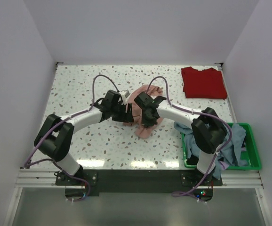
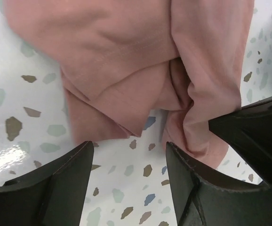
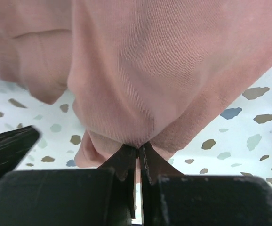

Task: Fold and stack the t-shirts
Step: Flatten the tshirt out

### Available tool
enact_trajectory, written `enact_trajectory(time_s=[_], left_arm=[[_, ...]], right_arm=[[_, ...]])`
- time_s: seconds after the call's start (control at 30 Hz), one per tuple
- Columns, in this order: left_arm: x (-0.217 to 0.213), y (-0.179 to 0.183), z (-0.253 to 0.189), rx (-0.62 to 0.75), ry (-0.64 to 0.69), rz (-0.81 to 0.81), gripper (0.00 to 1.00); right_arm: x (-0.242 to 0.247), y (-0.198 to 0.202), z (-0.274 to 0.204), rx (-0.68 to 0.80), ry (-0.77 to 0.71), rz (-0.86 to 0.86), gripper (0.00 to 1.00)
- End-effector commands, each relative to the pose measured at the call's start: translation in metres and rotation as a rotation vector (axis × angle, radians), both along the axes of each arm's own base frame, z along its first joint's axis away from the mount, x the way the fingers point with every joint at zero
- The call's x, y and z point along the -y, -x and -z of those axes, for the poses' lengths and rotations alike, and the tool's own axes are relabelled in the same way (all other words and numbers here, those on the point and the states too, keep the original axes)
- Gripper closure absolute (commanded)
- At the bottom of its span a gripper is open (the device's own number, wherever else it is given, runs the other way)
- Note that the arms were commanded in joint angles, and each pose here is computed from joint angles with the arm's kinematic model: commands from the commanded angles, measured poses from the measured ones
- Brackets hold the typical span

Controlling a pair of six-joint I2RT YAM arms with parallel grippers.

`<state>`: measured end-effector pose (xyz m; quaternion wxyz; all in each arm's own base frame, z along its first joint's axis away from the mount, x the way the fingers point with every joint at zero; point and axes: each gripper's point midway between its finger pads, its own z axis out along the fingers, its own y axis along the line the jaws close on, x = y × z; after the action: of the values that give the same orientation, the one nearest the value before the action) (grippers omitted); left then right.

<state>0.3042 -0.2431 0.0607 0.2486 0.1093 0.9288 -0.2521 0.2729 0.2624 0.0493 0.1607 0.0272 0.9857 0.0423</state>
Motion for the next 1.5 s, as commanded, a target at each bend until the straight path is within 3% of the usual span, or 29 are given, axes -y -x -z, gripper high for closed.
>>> enact_trajectory(time_s=[0.0, 0.33, 0.53, 0.6, 0.63, 0.7, 0.87, 1.03, 1.17, 1.33, 1.47], left_arm=[[0.023, -0.008, -0.02, 0.055, 0.072, 0.059, 0.33], [0.026, -0.012, 0.008, -0.014, 0.038, 0.046, 0.48], [0.032, -0.018, 0.01, -0.003, 0.058, 0.053, 0.52], [0.036, -0.02, 0.011, -0.003, 0.075, 0.055, 0.63], [0.038, -0.02, 0.01, -0.01, 0.091, 0.06, 0.79], [0.039, -0.022, 0.011, -0.026, 0.109, 0.05, 0.99], [0.003, -0.05, -0.018, -0.028, 0.211, -0.09, 1.0], [-0.063, -0.076, -0.092, 0.093, 0.31, -0.238, 1.0], [-0.116, -0.075, -0.136, 0.166, 0.324, -0.322, 1.0], [-0.206, -0.065, -0.156, 0.185, 0.313, -0.501, 1.0], [-0.222, -0.067, -0.158, 0.185, 0.293, -0.548, 1.0]], right_arm=[[-0.007, -0.009, -0.027, 0.073, -0.067, 0.031, 1.0], [-0.004, -0.005, -0.03, 0.072, -0.07, 0.04, 1.0], [-0.001, -0.004, -0.035, 0.081, -0.069, 0.043, 1.0], [0.0, -0.005, -0.037, 0.088, -0.07, 0.045, 1.0], [0.0, -0.006, -0.039, 0.094, -0.07, 0.047, 1.0], [0.004, -0.006, -0.044, 0.104, -0.057, 0.051, 1.0], [0.027, -0.021, -0.093, 0.205, -0.053, 0.098, 1.0], [0.074, -0.036, -0.153, 0.336, -0.06, 0.193, 1.0], [0.117, -0.045, -0.203, 0.45, -0.037, 0.261, 1.0], [0.158, -0.046, -0.253, 0.561, 0.0, 0.315, 1.0], [0.165, -0.051, -0.25, 0.56, 0.008, 0.328, 1.0]])
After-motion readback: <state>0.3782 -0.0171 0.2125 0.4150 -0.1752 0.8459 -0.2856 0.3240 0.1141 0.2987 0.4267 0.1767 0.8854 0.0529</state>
